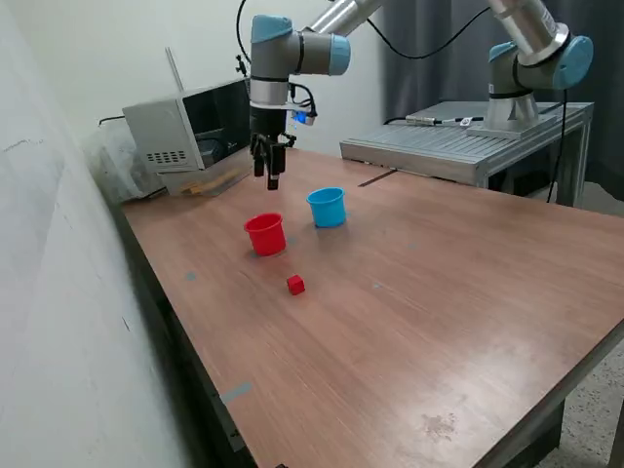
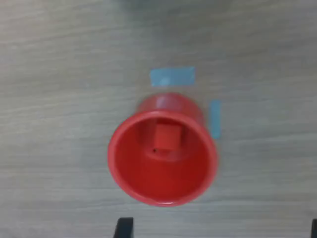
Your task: Place red objects in the red bin, and blue objects in the blue bin.
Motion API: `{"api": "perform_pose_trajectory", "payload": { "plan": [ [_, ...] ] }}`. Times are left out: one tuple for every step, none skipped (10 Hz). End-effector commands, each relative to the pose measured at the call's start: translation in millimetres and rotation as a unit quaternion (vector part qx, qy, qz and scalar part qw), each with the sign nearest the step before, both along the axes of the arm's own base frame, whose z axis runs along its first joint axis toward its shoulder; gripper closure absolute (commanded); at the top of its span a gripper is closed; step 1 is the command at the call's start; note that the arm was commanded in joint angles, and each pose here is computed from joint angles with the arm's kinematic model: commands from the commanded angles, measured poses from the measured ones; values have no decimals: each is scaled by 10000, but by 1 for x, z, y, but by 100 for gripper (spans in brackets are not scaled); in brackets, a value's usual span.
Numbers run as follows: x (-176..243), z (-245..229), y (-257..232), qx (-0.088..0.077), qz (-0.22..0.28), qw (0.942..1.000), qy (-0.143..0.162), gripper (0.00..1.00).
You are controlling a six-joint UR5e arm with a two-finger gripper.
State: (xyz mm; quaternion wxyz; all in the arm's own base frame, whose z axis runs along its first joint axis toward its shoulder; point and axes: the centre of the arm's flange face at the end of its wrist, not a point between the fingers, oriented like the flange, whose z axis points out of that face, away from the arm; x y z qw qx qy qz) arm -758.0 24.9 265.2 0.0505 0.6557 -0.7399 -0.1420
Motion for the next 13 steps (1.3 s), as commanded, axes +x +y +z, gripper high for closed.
{"api": "perform_pose_trajectory", "payload": {
  "plan": [
    [40, 53, -41, 35, 473, 9988, -134, 0],
    [61, 82, -63, 90, 720, 9974, -30, 0],
    [80, 107, -83, 111, 914, 9957, -68, 0],
    [97, 130, -102, 89, 1055, 9942, -164, 0],
    [114, 152, -126, 91, 1223, 9923, -155, 0],
    [125, 166, -142, 102, 1337, 9909, -78, 0],
    [129, 169, -158, 76, 1460, 9893, -41, 0],
    [129, 166, -170, -139, 1586, 9872, -4, 0],
    [124, 165, -176, -419, 1671, 9850, 56, 0],
    [109, 159, -177, -457, 1677, 9847, 84, 0],
    [91, 147, -179, -465, 1656, 9851, 93, 0],
    [72, 124, -179, -469, 1635, 9854, 110, 0],
    [48, 81, -179, -499, 1565, 9864, 23, 0]
  ]
}}
